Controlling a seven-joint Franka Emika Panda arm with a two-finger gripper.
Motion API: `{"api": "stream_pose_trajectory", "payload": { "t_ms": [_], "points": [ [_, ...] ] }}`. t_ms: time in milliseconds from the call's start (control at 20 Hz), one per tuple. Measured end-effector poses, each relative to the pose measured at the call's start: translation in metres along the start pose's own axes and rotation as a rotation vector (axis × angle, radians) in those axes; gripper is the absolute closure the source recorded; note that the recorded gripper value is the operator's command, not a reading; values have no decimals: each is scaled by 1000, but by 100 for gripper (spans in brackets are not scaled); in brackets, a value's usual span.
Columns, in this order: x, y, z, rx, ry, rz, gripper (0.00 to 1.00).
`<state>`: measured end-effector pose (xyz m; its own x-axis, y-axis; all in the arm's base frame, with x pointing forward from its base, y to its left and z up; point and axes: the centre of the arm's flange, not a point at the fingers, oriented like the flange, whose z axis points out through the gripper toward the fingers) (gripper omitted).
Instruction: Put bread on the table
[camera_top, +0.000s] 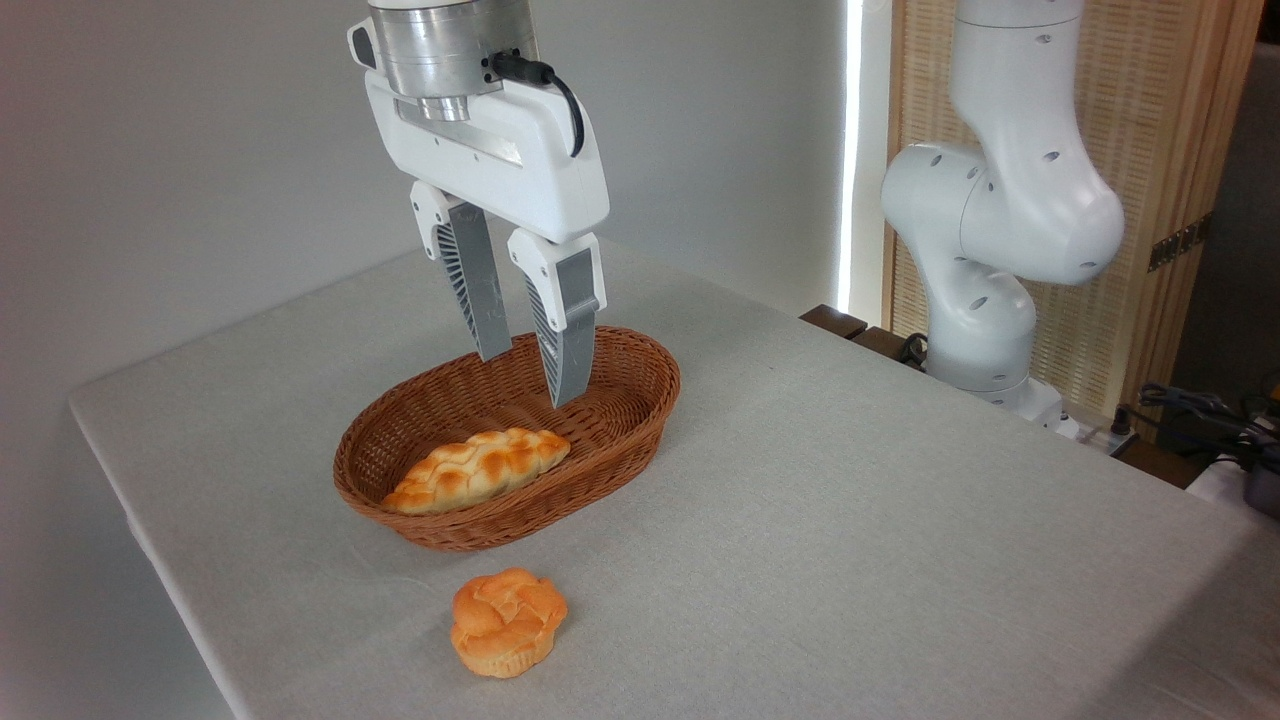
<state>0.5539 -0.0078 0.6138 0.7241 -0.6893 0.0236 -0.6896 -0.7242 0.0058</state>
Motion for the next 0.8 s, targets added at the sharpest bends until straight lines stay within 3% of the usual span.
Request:
{"api": "stream_pose_trajectory", "payload": {
  "t_ms": [200, 500, 800],
  "points": [
    [9, 9, 4, -6, -6, -13, 0],
    [40, 50, 35, -30, -38, 26, 0],
    [75, 96, 102, -6, -8, 125, 0]
  ]
}}
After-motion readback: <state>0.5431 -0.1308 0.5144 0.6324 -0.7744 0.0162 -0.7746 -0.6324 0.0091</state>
